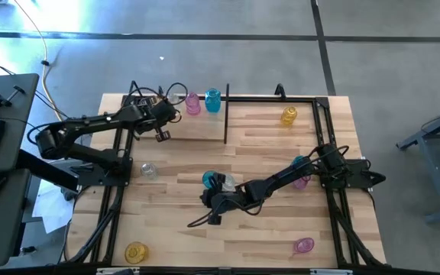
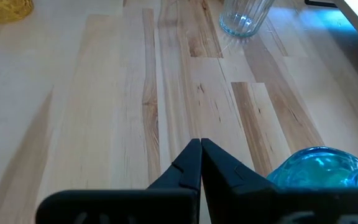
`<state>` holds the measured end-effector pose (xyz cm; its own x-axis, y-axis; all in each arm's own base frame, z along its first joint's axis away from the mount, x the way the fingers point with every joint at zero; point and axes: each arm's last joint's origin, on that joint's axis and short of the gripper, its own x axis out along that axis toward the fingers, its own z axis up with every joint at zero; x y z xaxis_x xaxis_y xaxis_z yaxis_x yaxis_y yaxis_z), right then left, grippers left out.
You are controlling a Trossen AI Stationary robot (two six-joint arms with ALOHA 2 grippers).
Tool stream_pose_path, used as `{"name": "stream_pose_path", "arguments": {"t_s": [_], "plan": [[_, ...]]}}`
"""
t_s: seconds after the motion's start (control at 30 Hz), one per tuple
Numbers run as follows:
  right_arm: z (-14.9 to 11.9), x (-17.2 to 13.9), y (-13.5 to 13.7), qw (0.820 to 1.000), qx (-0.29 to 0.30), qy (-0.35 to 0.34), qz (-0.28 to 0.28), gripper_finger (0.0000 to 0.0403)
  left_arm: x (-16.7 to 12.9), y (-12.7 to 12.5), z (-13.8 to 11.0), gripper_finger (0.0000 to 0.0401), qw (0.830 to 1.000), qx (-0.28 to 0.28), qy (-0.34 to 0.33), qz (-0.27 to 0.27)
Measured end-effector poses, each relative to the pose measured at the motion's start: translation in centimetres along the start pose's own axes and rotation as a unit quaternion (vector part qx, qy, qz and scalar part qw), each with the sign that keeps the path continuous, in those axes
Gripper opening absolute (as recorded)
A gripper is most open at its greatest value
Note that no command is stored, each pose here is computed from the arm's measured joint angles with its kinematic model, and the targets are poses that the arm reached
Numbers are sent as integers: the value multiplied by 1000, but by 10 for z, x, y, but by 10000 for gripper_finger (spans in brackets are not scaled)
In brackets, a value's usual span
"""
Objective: Sort vases onto shelf
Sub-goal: Put the bottom right yellow flower vase on the shelf, then put the right blue flower vase aligned with the other blue flower vase on the shelf
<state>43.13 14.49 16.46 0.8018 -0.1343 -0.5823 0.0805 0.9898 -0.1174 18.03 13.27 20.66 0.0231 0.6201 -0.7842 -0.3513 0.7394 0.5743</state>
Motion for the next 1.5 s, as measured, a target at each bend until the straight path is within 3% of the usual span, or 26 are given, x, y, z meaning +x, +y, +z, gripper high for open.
{"name": "stream_pose_path", "arguments": {"t_s": [1.23, 1.5], "plan": [[-1, -1, 3, 1000, -2, 1, 2, 0, 17, 24, 0, 0, 998, -50, 1, 45], [-2, -4, 10, 1000, -9, 2, 9, 0, -8, 26, -4, 0, 994, -91, -40, 49]]}}
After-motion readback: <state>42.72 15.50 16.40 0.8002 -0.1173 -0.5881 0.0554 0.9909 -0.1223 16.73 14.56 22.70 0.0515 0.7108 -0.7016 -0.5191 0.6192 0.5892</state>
